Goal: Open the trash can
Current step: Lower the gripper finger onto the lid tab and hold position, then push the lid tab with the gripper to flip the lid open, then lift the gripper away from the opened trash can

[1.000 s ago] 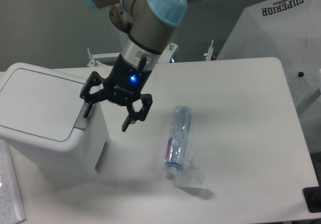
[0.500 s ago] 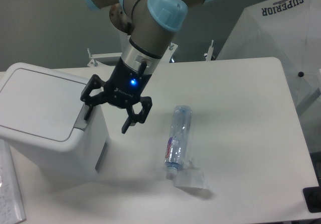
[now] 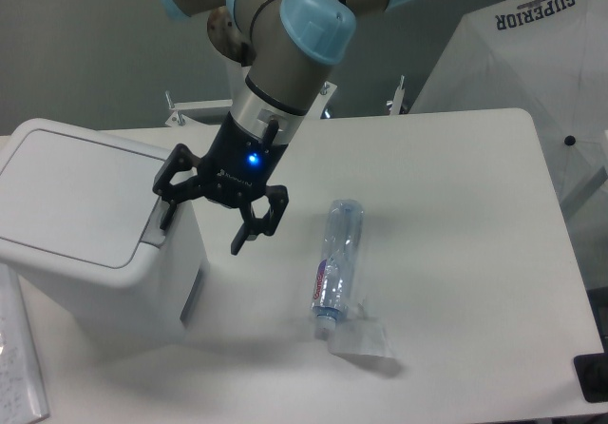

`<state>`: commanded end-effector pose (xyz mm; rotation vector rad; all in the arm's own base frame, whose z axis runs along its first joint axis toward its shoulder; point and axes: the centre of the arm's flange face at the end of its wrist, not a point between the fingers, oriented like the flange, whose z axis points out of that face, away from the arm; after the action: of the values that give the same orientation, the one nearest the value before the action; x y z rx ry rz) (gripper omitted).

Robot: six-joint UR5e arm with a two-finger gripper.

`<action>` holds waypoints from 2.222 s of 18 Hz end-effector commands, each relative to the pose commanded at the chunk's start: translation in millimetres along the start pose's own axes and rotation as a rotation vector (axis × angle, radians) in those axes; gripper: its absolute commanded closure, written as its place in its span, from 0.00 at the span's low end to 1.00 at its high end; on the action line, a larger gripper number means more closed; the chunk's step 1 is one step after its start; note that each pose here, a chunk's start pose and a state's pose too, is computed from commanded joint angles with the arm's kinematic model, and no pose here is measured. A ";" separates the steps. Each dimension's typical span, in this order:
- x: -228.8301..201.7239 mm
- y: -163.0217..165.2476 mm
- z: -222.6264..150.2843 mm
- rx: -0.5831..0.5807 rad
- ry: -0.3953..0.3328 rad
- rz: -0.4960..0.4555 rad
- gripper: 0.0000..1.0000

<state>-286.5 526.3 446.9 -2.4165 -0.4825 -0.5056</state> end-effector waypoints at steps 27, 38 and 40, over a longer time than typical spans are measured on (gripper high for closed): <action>19.6 -42.2 -41.8 0.099 -0.029 0.083 0.00; -107.7 -56.3 -75.2 0.119 -0.308 0.486 0.00; -135.9 -51.6 -67.7 0.077 -0.338 0.468 0.00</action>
<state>-442.8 492.5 459.5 -2.4364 -0.0590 0.1219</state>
